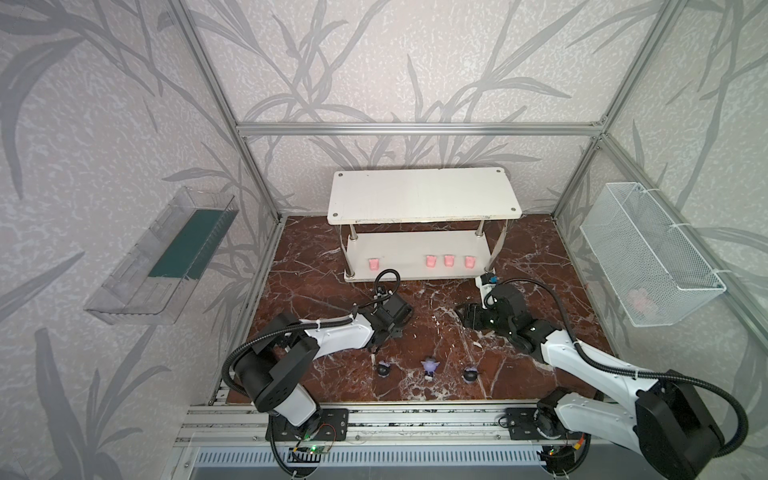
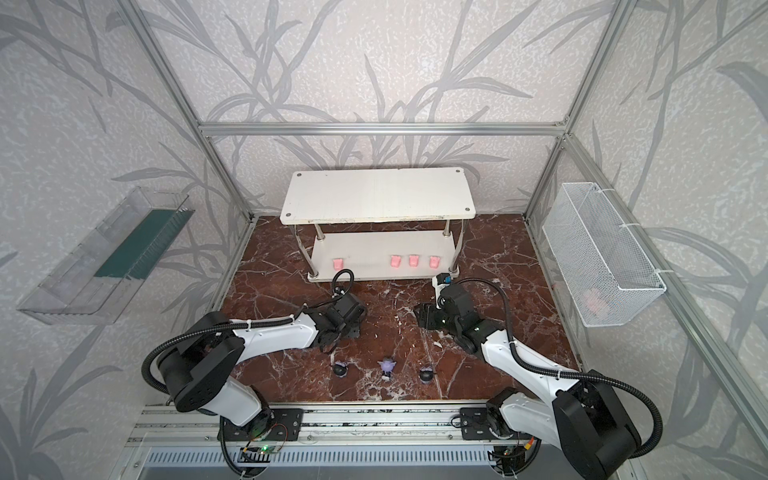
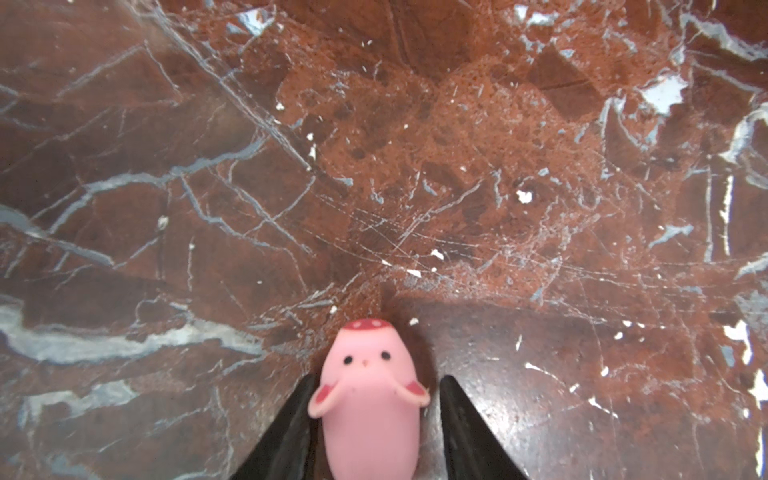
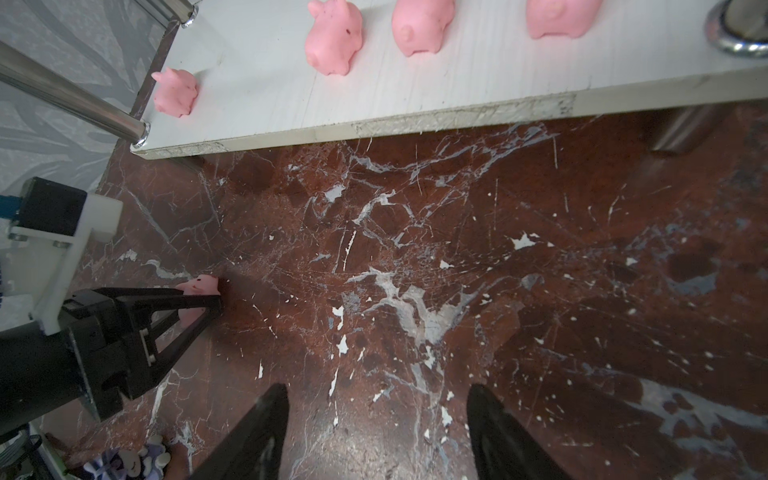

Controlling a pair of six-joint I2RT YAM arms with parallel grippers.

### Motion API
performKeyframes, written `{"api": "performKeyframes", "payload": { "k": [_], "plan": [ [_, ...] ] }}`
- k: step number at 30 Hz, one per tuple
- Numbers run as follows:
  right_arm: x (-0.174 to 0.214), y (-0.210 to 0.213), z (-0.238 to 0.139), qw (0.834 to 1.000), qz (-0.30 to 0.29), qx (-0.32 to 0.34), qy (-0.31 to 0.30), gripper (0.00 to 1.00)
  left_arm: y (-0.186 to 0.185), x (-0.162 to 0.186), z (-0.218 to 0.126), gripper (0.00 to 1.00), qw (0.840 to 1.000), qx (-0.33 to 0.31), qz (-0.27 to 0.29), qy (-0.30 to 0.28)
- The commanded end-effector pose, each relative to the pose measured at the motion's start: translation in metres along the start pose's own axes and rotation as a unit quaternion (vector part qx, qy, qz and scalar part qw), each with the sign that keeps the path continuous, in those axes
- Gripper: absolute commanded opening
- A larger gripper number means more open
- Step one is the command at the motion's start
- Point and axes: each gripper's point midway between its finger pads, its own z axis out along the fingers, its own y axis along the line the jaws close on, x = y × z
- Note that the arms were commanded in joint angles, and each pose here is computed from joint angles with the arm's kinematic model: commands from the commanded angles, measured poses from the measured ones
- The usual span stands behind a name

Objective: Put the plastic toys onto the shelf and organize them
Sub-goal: 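Return the left gripper to the last floor pig and grasp it, then carry the pink pig with the left gripper onto the lower shelf and release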

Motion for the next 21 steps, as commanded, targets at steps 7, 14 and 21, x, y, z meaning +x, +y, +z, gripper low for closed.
{"api": "performKeyframes", "payload": {
  "k": [7,14,21],
  "plan": [
    [-0.005,0.000,-0.001,1.000,-0.001,-0.003,-0.009,0.69,0.005,-0.001,0.001,0.31,1.000,-0.026,0.007,0.004],
    [-0.004,-0.002,-0.001,1.000,0.001,-0.002,-0.009,0.69,0.003,-0.010,-0.013,0.30,0.999,-0.028,0.025,0.000],
    [-0.005,-0.001,-0.001,1.000,0.002,-0.004,-0.013,0.69,-0.016,-0.036,-0.043,0.29,0.999,0.004,0.044,-0.012]
  ]
}}
